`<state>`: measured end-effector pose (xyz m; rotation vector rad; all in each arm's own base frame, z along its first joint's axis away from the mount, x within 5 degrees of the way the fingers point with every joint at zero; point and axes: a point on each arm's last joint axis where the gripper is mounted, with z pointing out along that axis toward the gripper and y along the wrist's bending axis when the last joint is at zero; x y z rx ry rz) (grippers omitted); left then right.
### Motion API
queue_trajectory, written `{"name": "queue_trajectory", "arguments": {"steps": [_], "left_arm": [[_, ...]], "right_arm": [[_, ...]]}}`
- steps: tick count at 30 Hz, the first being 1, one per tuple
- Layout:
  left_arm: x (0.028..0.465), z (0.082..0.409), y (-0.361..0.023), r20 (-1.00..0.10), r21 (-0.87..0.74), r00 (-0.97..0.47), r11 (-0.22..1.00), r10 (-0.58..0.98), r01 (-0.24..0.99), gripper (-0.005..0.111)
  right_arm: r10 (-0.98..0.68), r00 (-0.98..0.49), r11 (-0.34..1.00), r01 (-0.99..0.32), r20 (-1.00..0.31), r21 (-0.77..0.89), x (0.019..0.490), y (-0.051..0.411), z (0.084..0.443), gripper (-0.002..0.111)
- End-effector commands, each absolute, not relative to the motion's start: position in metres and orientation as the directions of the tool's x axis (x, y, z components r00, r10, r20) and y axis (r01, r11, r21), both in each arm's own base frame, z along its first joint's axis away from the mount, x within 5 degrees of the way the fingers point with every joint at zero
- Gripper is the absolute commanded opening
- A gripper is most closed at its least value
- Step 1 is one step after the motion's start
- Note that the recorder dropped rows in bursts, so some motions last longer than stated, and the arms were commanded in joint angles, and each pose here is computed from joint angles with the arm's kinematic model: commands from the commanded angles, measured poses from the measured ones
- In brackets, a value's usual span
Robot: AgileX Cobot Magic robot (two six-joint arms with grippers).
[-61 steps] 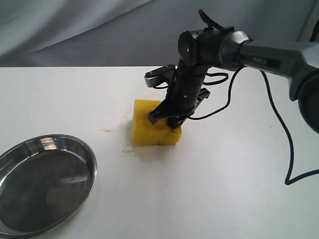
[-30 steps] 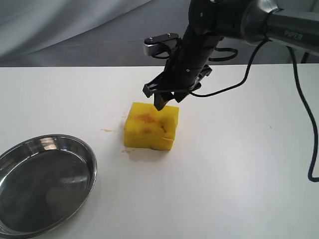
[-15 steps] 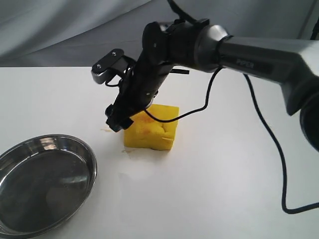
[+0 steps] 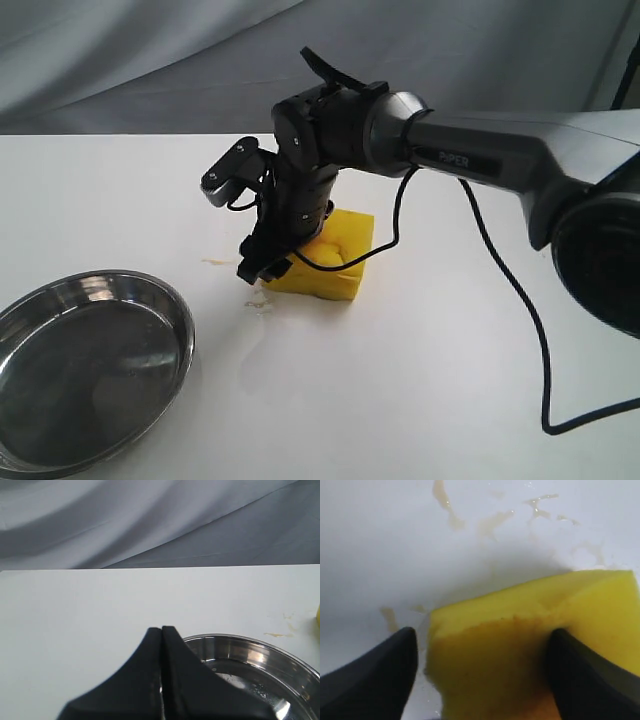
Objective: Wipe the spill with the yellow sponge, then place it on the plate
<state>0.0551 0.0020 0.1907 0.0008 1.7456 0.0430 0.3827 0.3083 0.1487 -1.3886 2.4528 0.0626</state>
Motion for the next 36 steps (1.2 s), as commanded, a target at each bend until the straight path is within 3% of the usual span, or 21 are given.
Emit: {"name": "queue_trajectory", "arguments": {"steps": [1,7,12,17,19,25,28,36], "left_arm": [[0.055,0.189,0.002,-0.984,0.029,-0.178,0.999,0.025,-0.019,0.000],[0.055,0.189,0.002,-0.984,0.029,-0.178,0.999,0.025,-0.019,0.000],[0.055,0.189,0.002,-0.984,0.029,-0.178,0.999,0.025,-0.019,0.000],[0.055,0.189,0.002,-0.984,0.029,-0.178,0.999,0.025,-0.019,0.000],[0.055,0.189,0.002,-0.984,0.029,-0.178,0.999,0.025,-0.019,0.000],[0.055,0.189,0.002,-0.984,0.029,-0.178,0.999,0.025,-0.019,0.000],[0.055,0.189,0.001,-0.984,0.029,-0.178,0.999,0.026,-0.014,0.000],[0.055,0.189,0.001,-0.984,0.029,-0.178,0.999,0.026,-0.014,0.000]], "right_arm": [[-0.832,-0.502,0.533,-0.841,-0.236,-0.090,0.379,0.305,0.139,0.032],[-0.881,-0.429,0.454,-0.886,-0.198,-0.098,0.377,0.303,0.141,0.000],[-0.926,-0.307,0.338,-0.934,-0.220,-0.119,0.374,0.303,0.158,0.000],[-0.842,-0.213,0.230,-0.973,-0.495,0.027,0.360,0.328,0.192,0.000],[-0.813,-0.192,0.218,-0.976,-0.549,0.018,0.362,0.333,0.194,0.000],[-0.772,-0.195,0.298,-0.952,-0.605,-0.073,0.380,0.340,0.167,0.000],[-0.765,-0.210,0.336,-0.937,-0.608,-0.099,0.390,0.343,0.135,0.000],[-0.804,-0.185,0.335,-0.926,-0.565,-0.175,0.400,0.341,0.088,0.000]]}}
